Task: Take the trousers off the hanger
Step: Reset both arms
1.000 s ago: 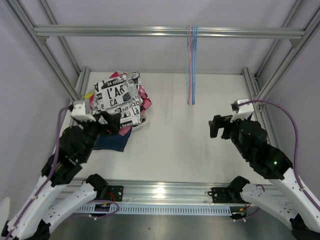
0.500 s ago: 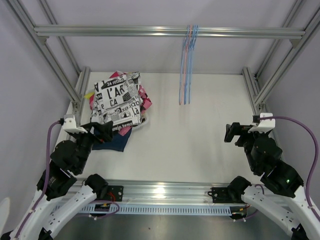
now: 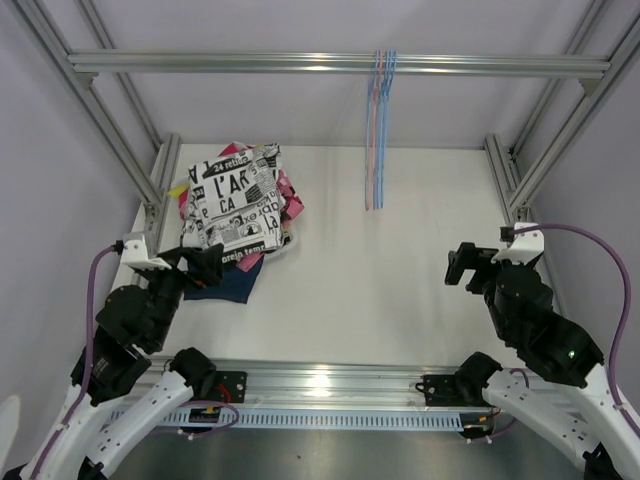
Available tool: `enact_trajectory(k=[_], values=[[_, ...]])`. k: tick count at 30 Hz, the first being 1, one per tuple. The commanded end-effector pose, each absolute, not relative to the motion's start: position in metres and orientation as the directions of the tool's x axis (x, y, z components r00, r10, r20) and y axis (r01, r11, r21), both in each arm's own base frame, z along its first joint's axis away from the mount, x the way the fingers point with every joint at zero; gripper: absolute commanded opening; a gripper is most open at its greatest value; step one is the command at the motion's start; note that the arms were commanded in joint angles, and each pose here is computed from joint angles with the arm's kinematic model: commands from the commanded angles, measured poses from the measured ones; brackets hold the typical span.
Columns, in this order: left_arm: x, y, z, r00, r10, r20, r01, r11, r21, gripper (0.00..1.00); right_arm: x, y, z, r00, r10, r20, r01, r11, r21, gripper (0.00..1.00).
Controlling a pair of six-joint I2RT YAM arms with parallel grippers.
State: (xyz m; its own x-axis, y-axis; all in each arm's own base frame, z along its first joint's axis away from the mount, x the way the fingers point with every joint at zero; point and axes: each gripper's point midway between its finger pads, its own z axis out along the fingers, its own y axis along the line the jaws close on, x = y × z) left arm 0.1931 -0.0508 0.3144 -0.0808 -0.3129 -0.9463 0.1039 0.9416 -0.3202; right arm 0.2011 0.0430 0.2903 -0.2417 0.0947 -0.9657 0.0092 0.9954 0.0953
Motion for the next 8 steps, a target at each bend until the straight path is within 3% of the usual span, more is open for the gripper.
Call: enact_trajectory(k=[1, 8], values=[[0.191, -0.051, 0.318, -0.072, -0.319, -0.945, 0.117, 0.938, -0.325, 0.99, 0.195, 0.041, 0.311, -0.182, 0.173, -0.968, -0.006, 0.984, 0.177, 0.99], [0.190, -0.051, 0.320, -0.073, -0.321, -0.944, 0.119, 0.937, -0.328, 0.99, 0.187, 0.060, 0.310, -0.155, 0.202, -0.967, -0.152, 0.962, 0.226, 0.99]])
